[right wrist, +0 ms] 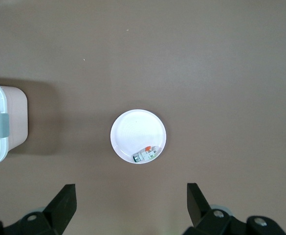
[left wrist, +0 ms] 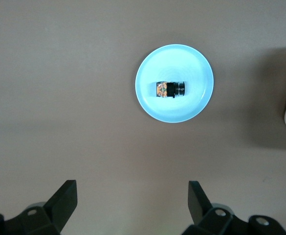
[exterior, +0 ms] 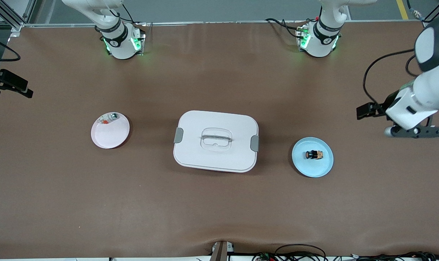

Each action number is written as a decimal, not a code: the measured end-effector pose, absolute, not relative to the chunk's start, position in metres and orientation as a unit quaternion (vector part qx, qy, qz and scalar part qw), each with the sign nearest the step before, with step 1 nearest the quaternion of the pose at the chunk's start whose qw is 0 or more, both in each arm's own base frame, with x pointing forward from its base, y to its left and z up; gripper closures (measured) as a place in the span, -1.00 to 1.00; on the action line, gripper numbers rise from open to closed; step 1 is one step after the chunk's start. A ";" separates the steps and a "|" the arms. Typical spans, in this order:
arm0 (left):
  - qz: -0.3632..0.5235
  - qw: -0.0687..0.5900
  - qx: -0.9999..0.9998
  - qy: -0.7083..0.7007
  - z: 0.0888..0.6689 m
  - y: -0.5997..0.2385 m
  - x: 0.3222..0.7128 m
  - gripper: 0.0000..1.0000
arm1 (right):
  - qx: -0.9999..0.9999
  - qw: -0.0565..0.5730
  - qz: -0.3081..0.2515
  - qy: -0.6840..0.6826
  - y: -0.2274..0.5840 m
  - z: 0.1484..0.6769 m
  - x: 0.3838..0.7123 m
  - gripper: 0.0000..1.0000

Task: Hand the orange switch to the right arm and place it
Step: 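Move the left gripper over the black switch on the blue plate, then lower the left gripper and close it on the black switch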

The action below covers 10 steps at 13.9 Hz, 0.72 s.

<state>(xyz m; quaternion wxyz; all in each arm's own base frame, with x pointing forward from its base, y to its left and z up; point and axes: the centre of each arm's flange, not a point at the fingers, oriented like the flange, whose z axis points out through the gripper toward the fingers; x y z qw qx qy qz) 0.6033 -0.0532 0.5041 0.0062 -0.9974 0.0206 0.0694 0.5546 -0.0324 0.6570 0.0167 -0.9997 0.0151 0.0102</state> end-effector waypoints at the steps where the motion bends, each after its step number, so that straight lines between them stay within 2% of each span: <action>1: 0.072 0.006 -0.997 0.022 0.489 -0.056 0.609 -1.00 | -1.000 0.017 0.010 0.015 -0.033 0.657 0.555 -1.00; 10: 0.011 -0.024 -1.000 0.010 0.355 -0.086 0.626 -1.00 | -0.999 0.017 0.010 0.027 -0.046 0.657 0.553 -1.00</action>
